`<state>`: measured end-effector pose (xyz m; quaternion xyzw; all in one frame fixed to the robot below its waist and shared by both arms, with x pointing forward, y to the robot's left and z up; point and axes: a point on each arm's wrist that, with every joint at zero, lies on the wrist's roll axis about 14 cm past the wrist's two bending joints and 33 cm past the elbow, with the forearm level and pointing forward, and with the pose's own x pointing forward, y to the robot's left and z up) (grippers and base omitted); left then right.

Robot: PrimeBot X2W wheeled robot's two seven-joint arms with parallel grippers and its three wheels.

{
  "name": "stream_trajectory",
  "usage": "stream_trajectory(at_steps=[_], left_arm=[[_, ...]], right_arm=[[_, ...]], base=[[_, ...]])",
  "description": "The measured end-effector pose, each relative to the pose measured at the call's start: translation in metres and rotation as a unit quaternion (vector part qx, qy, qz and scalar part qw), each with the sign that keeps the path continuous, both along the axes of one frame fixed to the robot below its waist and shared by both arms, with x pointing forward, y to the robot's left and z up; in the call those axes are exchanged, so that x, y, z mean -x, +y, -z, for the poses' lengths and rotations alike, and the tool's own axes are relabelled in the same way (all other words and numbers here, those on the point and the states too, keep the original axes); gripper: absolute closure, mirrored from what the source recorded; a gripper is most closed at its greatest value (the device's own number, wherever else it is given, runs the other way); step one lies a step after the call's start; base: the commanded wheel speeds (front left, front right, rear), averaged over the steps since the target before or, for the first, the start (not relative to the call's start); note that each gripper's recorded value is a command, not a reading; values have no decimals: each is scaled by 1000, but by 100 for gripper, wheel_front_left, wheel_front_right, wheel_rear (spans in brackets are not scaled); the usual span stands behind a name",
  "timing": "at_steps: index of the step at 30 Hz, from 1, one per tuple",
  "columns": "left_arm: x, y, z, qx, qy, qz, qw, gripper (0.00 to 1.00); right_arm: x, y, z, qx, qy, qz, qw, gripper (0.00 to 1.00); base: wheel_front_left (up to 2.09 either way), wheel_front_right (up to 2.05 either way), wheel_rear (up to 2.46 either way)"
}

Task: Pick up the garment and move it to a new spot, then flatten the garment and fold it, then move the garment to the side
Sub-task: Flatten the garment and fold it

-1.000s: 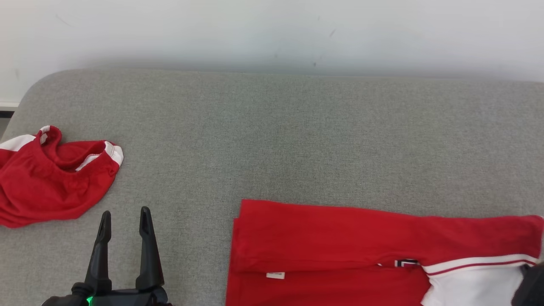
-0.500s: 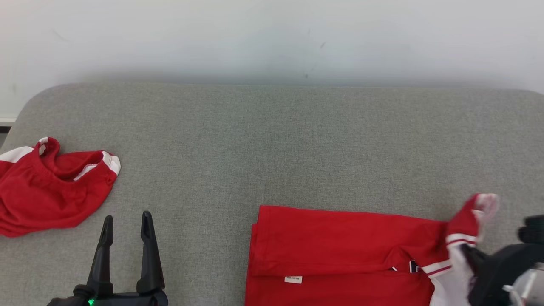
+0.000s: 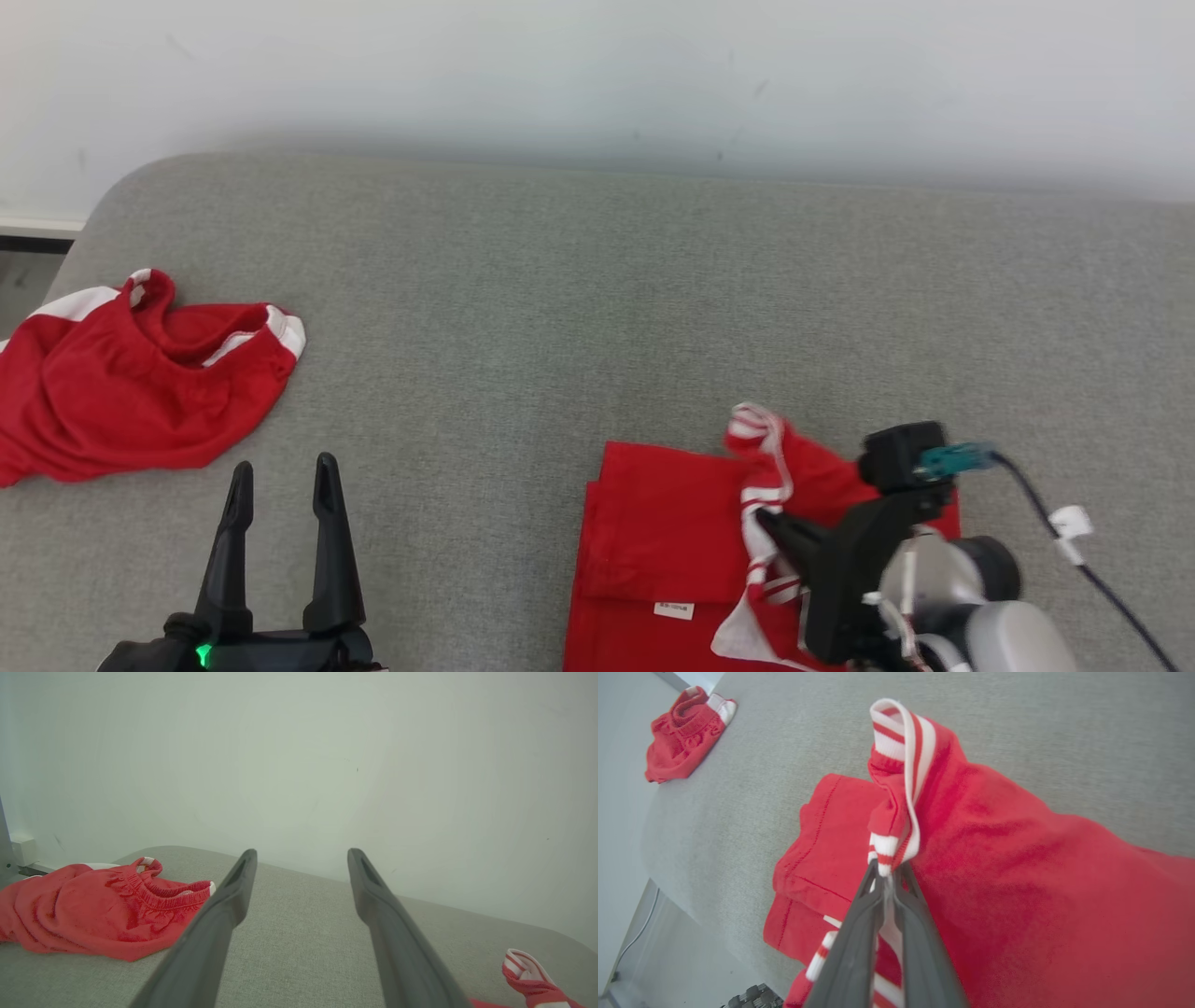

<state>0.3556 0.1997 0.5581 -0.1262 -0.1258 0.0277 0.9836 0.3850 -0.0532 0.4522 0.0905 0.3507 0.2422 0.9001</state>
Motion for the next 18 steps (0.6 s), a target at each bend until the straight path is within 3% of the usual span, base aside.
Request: stream_trajectory(at_steps=[4,18], left_arm=[[4,7,0,1,1,-11,1000,0],[11,15,0,1,2,-29,1000,0]], right_arm=[[11,43,12,-1,18,-71,997,100],[9,73,22,-4,22,-112,993,100]], base=[[0,0,0],[0,0,0]])
